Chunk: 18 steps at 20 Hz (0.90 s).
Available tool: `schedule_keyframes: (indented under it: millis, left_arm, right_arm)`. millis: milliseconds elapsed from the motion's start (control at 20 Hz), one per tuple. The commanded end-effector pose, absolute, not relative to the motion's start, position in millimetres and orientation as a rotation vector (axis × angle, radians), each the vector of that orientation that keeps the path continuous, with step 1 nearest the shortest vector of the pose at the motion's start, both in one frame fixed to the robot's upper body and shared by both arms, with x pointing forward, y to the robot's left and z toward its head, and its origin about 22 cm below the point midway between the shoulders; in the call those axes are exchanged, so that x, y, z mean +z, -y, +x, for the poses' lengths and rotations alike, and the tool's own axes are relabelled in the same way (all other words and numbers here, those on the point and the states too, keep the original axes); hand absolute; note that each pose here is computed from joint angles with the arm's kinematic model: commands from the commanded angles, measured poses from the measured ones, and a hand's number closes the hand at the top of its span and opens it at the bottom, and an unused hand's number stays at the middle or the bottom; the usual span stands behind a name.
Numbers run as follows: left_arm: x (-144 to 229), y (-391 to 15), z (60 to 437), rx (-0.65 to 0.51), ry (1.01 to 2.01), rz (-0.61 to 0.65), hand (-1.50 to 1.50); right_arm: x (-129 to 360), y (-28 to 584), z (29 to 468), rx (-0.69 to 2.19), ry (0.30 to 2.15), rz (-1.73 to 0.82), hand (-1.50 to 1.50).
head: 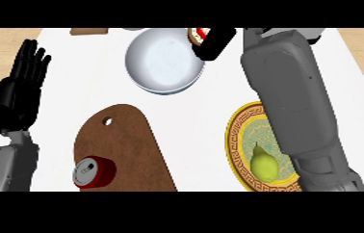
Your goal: Pick the cupcake from the plate and place it in the bowl
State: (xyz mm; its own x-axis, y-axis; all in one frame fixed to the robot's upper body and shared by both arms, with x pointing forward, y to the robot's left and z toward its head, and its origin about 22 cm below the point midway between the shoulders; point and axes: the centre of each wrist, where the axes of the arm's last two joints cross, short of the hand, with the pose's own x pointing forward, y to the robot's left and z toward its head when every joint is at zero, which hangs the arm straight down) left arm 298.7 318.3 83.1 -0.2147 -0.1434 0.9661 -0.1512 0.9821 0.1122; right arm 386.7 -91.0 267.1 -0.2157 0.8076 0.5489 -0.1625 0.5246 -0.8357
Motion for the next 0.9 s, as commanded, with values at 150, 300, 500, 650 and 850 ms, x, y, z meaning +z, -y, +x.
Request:
schedule_keyframes:
  millis: [150, 300, 500, 650, 850]
  left_arm:
    - [94, -294, 304, 0.016, 1.812, 0.221, 0.00]
    - [72, -322, 284, 0.023, 1.775, 0.210, 0.00]
    - [87, -310, 308, -0.002, 1.796, 0.226, 0.00]
    - [78, -312, 302, -0.001, 1.787, 0.219, 0.00]
    - [95, -306, 310, -0.013, 1.818, 0.172, 0.00]
  right_arm:
    - [219, 49, 414, 1.042, 1.466, -0.561, 1.50]
    - [197, 44, 418, 1.046, 1.432, -0.684, 1.50]
    - [138, 49, 419, 0.983, 1.334, -0.702, 1.50]
    - [145, 50, 434, 0.870, 1.296, -0.677, -1.50]
    - [118, 63, 438, 0.749, 1.331, -0.564, -1.50]
